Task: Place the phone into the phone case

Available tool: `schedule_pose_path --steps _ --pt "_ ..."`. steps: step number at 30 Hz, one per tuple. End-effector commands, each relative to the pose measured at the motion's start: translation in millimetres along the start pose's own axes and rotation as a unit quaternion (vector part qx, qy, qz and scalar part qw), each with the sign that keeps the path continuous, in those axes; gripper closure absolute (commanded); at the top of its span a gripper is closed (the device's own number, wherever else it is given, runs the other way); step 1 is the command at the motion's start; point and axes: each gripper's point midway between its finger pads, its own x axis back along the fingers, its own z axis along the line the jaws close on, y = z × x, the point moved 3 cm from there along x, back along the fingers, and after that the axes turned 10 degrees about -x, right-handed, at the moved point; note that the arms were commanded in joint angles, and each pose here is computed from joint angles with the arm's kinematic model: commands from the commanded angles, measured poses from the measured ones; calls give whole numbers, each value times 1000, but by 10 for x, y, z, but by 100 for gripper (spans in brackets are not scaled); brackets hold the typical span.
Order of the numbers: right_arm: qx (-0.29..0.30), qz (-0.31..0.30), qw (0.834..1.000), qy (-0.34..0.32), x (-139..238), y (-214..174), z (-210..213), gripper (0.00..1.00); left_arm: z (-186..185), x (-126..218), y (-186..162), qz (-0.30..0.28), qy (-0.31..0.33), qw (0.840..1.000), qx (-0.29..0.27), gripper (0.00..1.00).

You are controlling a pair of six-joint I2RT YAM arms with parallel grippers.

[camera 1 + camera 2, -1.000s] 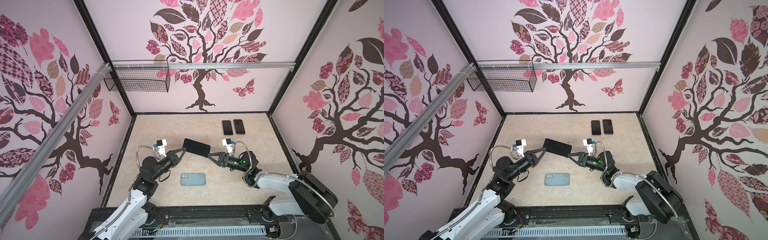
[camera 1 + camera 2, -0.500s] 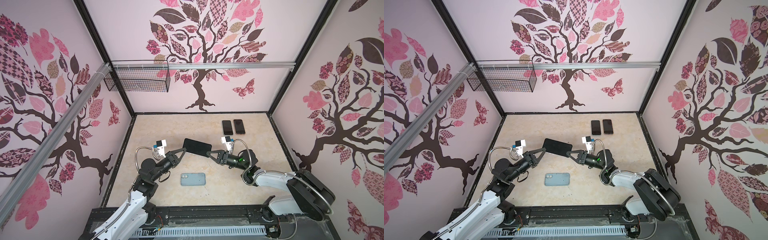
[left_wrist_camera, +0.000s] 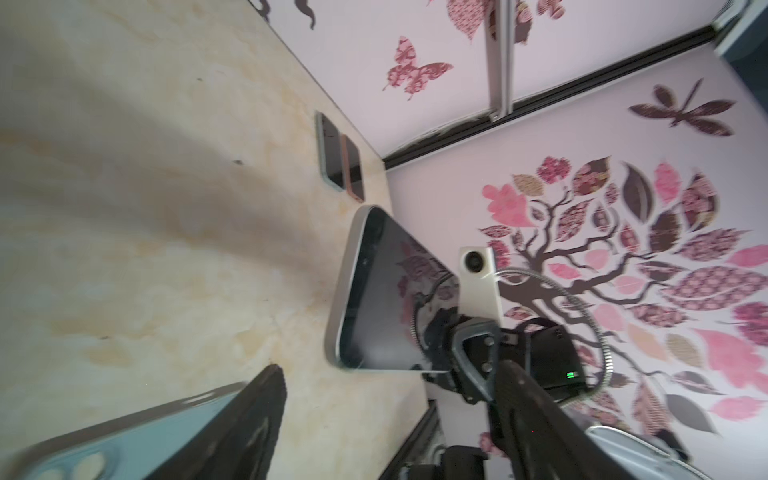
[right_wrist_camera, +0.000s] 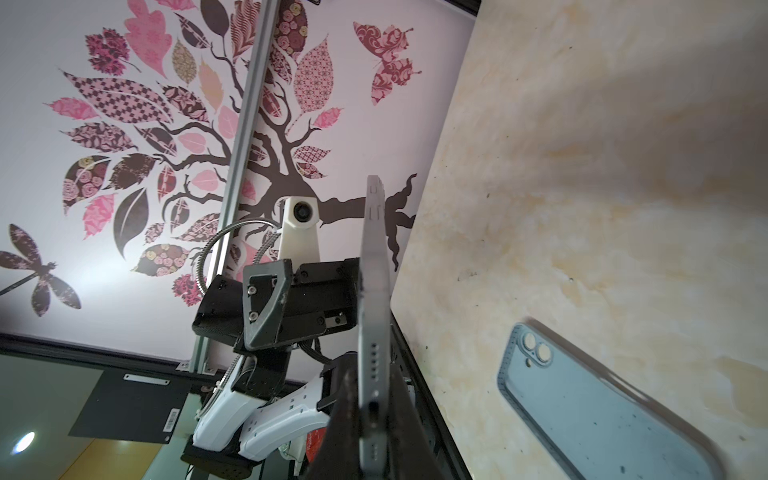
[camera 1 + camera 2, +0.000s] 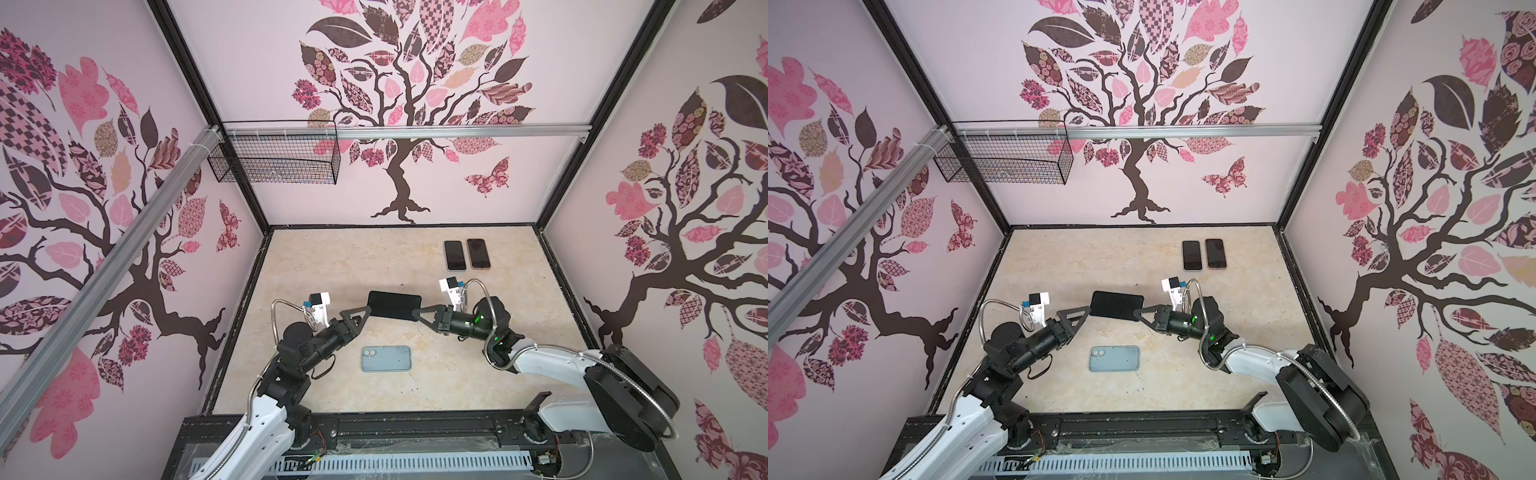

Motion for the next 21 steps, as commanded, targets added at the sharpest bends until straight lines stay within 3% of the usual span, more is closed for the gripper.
schedule_pose_path --steps 1,9,15,21 --pt "45 -1 999 3 6 62 238 100 207 183 1 5 103 993 -59 11" --pt "49 43 991 -118 27 -47 -185 100 586 455 -9 26 261 960 -103 10" --pt "31 90 985 -142 19 -193 -421 100 717 347 -126 86 283 948 -114 11" --pt "-3 117 979 -166 -29 -301 -662 100 786 159 -288 140 264 949 -103 16"
